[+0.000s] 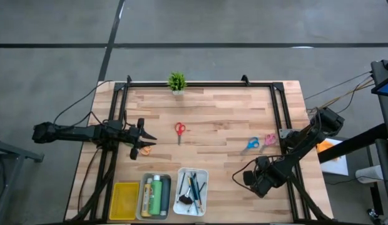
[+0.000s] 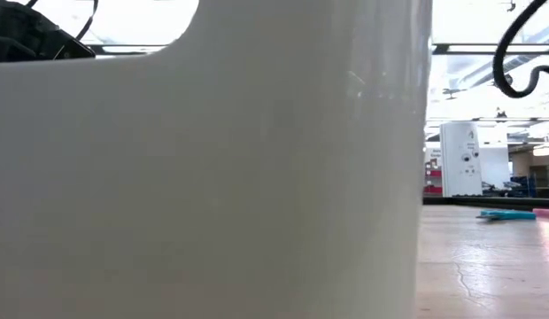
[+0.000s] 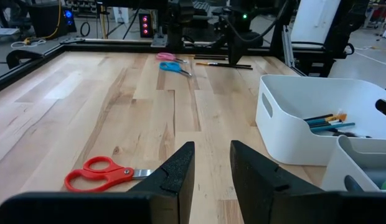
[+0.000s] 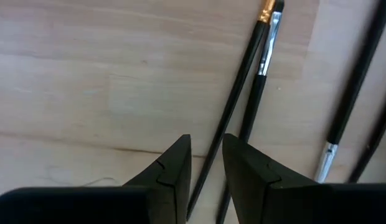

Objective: Pick & Place Paint Supplies
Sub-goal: Put the black paint brush into the white bin

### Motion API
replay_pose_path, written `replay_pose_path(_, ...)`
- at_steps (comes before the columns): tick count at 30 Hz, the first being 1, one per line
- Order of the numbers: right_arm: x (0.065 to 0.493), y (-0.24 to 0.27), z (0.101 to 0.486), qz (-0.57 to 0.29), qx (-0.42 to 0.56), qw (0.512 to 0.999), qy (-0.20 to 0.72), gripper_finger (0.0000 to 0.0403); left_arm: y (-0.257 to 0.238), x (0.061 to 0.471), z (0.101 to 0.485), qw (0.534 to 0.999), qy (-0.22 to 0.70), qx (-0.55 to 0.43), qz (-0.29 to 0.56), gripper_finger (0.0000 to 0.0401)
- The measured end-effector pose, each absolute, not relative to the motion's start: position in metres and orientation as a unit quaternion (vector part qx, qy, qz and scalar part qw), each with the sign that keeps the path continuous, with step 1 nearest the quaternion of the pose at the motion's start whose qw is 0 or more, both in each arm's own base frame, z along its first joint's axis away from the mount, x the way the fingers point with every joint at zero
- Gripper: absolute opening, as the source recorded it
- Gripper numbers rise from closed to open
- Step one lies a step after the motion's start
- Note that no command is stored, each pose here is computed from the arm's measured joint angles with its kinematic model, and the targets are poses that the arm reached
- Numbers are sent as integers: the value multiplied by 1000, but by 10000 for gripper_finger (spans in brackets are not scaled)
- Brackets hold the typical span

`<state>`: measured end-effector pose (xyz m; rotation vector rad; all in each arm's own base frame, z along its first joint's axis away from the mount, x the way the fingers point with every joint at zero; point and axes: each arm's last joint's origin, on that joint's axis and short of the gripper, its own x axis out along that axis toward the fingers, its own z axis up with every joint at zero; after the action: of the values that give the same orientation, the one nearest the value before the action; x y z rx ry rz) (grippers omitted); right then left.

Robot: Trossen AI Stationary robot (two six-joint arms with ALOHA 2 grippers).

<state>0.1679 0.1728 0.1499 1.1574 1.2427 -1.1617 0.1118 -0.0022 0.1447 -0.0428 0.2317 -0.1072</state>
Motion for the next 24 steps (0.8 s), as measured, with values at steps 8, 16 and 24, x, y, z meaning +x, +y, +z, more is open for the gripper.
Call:
replay_pose_path(8,163,169,137,-473,491,513,521,89,-2,112,145,992,116,-21,-53,104)
replay_pose_path(16,163,168,136,-473,489,512,525,84,-2,112,145,992,116,-21,-53,104)
replay_pose_path(24,162,168,135,-471,480,515,532,14,-2,112,145,992,116,-21,-54,104)
